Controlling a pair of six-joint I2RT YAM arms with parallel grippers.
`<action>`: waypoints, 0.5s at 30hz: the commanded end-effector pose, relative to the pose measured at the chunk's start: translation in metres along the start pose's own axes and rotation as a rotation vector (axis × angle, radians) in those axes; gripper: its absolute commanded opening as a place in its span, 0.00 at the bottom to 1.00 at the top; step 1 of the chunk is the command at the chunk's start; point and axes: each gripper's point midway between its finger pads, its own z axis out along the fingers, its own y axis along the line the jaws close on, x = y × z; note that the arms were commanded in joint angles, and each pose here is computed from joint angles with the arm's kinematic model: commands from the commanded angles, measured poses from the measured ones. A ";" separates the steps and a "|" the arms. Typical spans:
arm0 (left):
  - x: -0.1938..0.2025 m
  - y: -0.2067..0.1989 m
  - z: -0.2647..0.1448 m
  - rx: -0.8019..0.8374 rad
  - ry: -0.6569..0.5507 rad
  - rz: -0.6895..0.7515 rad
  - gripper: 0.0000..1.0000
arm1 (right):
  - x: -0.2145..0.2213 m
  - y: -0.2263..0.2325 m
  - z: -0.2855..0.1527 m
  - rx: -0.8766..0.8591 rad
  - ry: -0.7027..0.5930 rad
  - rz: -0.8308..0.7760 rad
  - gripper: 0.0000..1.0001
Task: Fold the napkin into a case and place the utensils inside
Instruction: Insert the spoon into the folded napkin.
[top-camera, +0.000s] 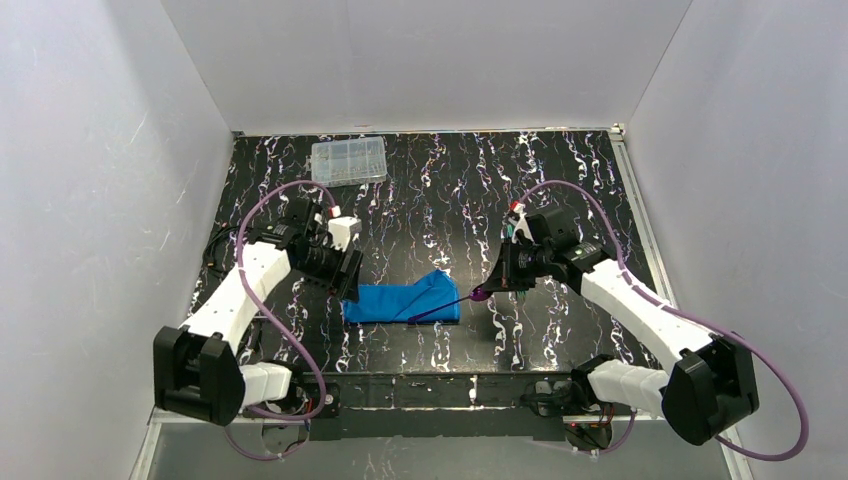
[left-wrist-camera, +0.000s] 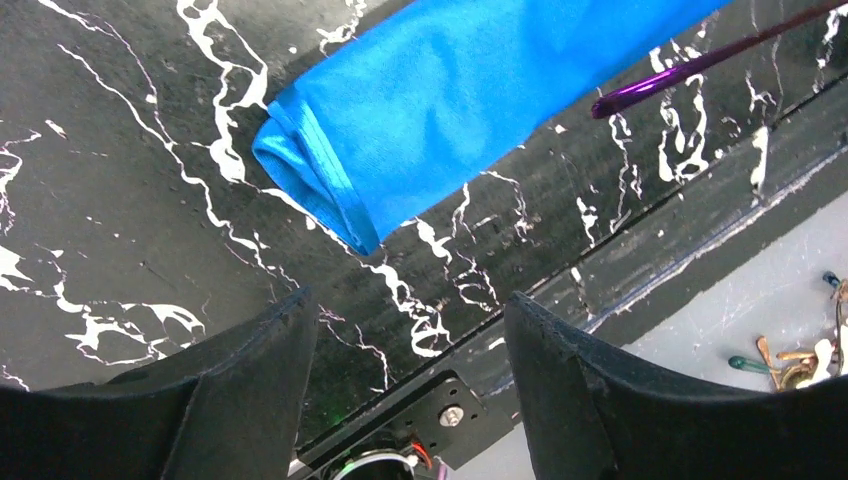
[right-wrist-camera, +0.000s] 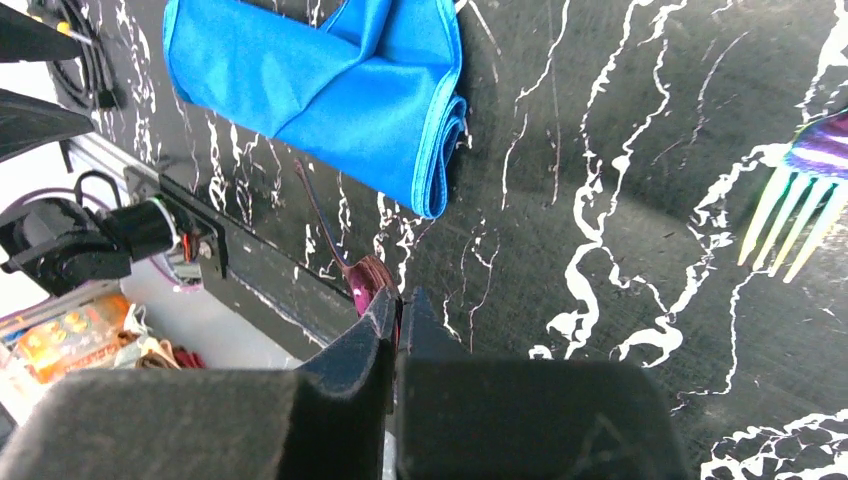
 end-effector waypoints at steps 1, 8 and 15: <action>-0.021 0.014 0.012 -0.045 -0.053 -0.031 0.67 | -0.013 -0.007 -0.001 0.055 -0.076 0.032 0.01; -0.023 0.025 0.030 -0.051 0.013 -0.064 0.67 | -0.007 -0.016 0.010 0.056 -0.068 0.067 0.01; -0.021 0.035 0.049 -0.039 0.087 -0.043 0.65 | -0.003 -0.021 0.013 0.004 -0.079 0.130 0.01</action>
